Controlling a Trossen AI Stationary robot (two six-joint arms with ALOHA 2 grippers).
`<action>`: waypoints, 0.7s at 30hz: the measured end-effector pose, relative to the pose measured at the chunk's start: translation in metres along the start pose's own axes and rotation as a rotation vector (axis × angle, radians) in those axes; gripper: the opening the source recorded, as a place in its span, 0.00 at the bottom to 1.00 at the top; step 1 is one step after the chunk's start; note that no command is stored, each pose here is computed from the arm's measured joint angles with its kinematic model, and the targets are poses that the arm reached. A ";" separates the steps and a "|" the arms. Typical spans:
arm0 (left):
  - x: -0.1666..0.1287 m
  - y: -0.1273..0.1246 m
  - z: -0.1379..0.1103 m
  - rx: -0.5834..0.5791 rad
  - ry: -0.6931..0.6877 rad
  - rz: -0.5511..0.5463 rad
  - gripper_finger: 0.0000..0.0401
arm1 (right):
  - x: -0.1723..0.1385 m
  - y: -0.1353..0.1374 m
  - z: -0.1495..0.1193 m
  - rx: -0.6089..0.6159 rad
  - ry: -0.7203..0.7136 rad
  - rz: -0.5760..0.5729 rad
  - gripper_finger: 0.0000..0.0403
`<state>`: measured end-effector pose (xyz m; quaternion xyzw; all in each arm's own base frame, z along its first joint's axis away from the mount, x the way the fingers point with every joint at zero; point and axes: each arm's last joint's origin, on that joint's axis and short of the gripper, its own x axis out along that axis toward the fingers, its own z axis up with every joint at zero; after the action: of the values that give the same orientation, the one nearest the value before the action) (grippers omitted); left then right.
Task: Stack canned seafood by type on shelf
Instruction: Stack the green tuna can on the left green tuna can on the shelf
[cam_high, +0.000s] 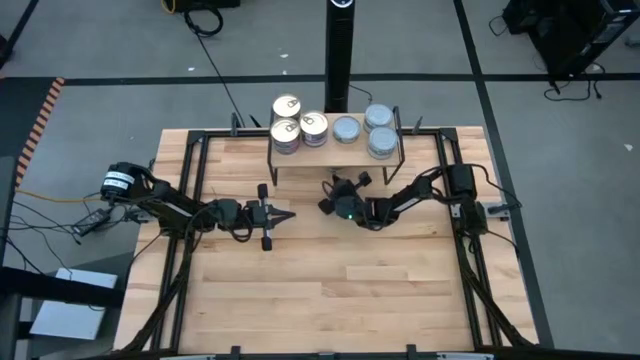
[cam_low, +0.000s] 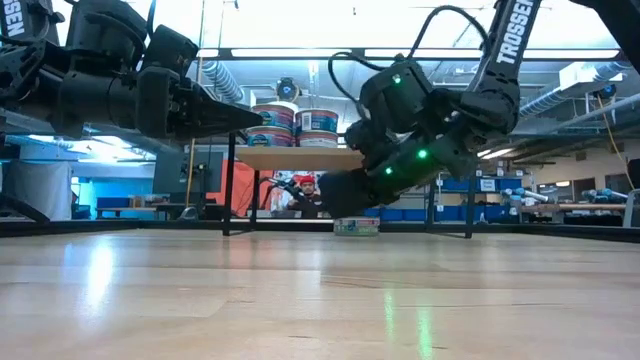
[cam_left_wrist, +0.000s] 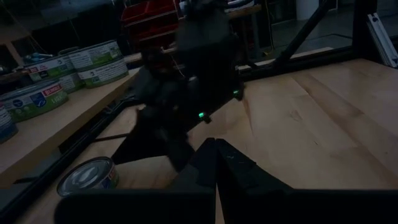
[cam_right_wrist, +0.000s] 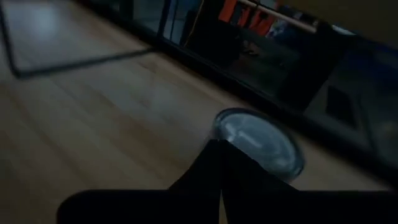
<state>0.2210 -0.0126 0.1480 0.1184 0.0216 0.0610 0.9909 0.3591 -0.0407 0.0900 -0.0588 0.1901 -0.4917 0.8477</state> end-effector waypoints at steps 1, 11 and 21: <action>0.000 0.000 0.000 -0.001 0.001 0.000 0.01 | -0.004 0.003 0.000 0.049 -0.005 0.000 0.02; 0.000 -0.001 -0.002 0.003 0.023 -0.007 0.01 | -0.037 0.018 -0.044 0.475 -0.059 -0.111 0.01; 0.001 0.000 0.002 0.004 -0.009 0.001 0.01 | 0.004 0.057 -0.042 0.343 -0.097 -0.205 0.02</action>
<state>0.2220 -0.0129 0.1494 0.1207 0.0173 0.0607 0.9907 0.3909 -0.0114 0.0345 0.0440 0.0555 -0.5970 0.7991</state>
